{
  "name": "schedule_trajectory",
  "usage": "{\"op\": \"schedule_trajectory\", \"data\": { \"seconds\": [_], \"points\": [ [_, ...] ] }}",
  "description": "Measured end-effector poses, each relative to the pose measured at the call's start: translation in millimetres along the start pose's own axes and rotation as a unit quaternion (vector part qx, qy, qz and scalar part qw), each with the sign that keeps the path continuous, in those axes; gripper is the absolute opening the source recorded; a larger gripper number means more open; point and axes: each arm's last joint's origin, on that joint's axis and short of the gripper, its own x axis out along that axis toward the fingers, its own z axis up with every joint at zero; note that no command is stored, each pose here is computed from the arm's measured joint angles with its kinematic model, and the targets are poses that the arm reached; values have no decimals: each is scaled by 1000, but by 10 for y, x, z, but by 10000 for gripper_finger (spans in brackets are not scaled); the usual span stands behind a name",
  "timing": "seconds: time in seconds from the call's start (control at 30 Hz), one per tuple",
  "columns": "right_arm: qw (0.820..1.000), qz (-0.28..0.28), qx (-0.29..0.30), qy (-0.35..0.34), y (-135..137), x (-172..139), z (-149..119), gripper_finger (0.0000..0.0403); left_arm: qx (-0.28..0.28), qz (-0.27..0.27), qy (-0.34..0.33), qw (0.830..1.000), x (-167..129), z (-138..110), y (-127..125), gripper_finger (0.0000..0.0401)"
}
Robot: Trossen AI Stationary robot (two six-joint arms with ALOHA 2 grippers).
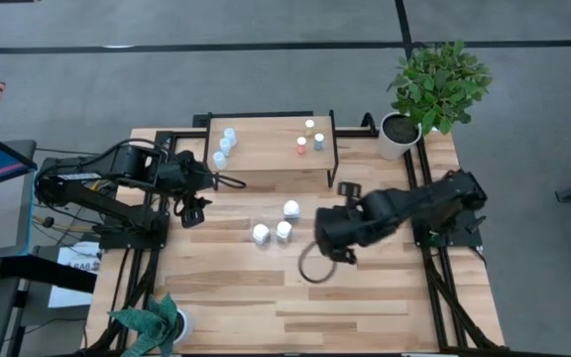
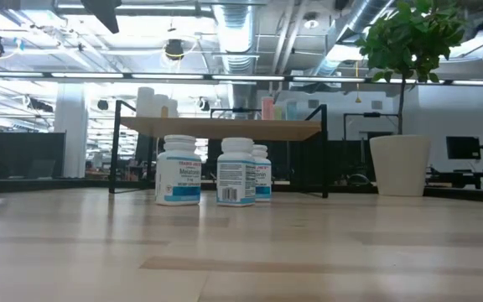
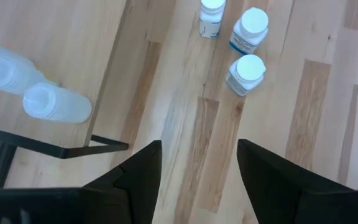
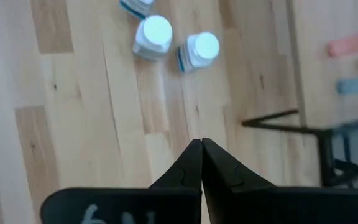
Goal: Pick and place medicine bottles onto shelf by color
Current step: Put the top white pill bottle on the shelf
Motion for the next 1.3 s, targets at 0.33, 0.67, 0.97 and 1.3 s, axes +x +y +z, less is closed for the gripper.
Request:
{"op": "schedule_trajectory", "data": {
  "seconds": [0.33,0.67,0.97,1.3],
  "points": [
    [991,-29,46,-124,-83,-223,-831,16,-6,13,-9,1000,0,13,6,196],
    [964,151,131,-175,-61,254,-1266,19,-14,9,-30,999,-1,53,-3,197],
    [971,126,126,-158,-1,486,-1147,26,-15,9,-30,999,-1,53,-3,197],
    [981,96,89,-140,-4,798,-925,147,-14,10,-30,999,-1,52,-3,196]
  ]
}}
